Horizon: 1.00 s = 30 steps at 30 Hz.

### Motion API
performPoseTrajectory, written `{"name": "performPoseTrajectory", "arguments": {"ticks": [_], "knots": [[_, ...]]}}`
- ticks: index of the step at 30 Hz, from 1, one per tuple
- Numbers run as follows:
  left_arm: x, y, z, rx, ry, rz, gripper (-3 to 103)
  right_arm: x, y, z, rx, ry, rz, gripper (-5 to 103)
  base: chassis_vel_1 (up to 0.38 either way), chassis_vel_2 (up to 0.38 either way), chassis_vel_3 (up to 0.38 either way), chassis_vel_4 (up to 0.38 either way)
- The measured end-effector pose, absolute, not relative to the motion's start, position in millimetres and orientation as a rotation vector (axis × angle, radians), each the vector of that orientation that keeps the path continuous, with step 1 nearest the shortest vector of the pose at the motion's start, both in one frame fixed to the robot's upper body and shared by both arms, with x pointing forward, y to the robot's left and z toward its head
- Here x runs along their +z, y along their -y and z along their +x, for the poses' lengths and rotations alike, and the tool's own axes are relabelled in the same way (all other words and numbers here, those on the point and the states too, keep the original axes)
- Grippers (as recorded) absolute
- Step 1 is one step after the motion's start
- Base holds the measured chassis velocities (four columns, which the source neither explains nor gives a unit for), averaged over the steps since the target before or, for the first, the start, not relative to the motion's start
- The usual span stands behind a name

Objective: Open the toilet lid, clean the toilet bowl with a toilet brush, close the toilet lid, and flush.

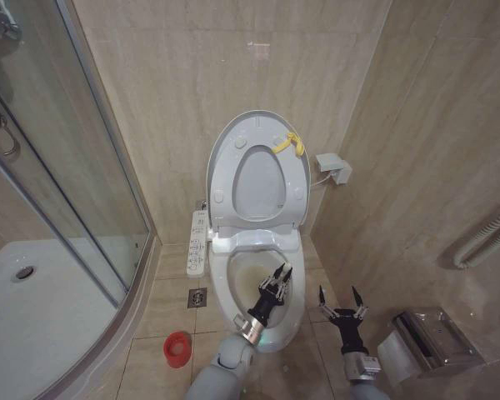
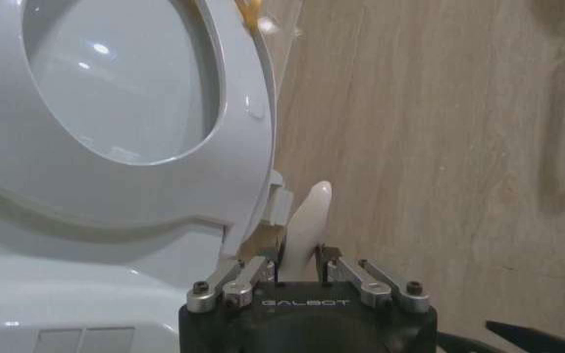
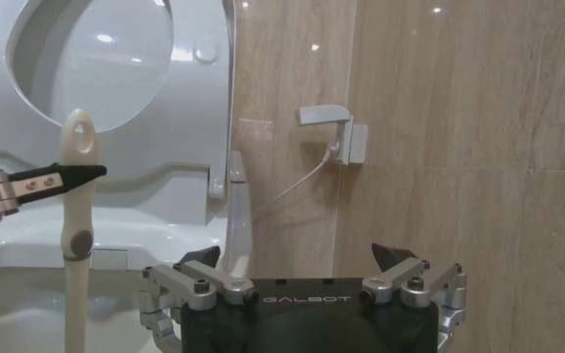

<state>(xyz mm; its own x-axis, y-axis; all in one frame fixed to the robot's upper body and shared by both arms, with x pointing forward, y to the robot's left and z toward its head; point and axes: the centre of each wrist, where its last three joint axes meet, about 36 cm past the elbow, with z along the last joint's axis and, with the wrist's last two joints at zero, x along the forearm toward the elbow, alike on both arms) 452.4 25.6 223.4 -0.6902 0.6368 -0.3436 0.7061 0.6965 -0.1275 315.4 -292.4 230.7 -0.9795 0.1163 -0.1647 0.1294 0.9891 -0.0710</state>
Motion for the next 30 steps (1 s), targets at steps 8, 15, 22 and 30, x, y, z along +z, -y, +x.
{"name": "performPoseTrajectory", "arguments": {"ticks": [8,15,22,30], "knots": [[219.1,-32.3,480.5,-0.289,-2.634,1.078,24,227.4,291.0,312.1,-0.125,-2.980,0.182,100,0.000,0.000,0.000,0.000],[221.4,-32.3,497.3,-0.264,-2.627,1.088,23,227.0,292.9,310.5,-0.131,-2.981,0.188,100,0.000,0.000,0.000,0.000],[233.3,-20.8,505.9,-0.289,-2.594,1.114,23,225.2,289.4,312.1,-0.132,-2.982,0.189,100,0.000,0.000,0.000,0.000],[249.0,-9.6,516.3,-0.287,-2.553,1.134,21,223.6,284.8,310.7,-0.133,-2.985,0.192,100,0.000,0.000,0.000,0.000]]}}
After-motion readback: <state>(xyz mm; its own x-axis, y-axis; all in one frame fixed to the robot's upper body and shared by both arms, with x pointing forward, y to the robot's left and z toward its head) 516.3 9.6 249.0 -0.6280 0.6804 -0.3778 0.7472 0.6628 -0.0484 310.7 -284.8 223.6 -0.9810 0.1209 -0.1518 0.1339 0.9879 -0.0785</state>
